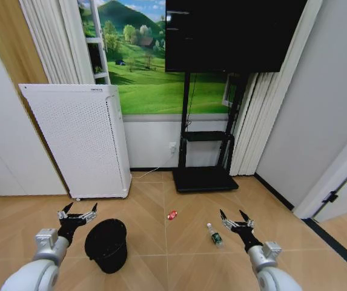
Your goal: Pick up the trash bin and place the garbage on the floor into it.
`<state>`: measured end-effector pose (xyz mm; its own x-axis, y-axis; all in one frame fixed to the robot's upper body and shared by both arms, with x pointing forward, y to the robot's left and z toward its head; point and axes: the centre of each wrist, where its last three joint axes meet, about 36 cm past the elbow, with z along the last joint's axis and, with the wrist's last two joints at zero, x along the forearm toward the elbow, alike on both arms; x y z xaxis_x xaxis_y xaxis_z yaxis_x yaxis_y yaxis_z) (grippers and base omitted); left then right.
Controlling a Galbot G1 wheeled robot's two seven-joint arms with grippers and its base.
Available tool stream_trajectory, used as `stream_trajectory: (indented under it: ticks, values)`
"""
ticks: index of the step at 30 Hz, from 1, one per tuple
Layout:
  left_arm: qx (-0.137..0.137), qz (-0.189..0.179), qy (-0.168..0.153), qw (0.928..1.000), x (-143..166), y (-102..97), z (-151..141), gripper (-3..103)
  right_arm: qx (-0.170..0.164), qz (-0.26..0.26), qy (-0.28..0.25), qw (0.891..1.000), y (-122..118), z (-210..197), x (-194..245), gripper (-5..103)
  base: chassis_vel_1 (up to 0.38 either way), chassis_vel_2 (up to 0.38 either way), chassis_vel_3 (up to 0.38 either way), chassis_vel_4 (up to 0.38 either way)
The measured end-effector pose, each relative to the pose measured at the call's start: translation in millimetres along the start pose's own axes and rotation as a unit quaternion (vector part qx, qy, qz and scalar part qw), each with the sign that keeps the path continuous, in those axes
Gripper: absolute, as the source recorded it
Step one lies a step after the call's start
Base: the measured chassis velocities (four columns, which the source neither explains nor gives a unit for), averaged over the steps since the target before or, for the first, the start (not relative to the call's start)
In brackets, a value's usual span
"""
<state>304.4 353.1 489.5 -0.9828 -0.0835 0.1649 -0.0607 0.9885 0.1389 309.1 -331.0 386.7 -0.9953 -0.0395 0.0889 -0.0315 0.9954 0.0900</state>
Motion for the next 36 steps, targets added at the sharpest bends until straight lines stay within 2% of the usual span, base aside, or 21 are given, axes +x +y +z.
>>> stream_trajectory:
  ticks: [36]
  values:
    - [-0.003, -0.005, 0.004, 1.0000, -3.0, 2.3, 6.2, 100, -0.004, 0.004, 0.003, 1.000, 0.4, 2.8, -1.2, 100, 0.000, 0.000, 0.000, 0.000]
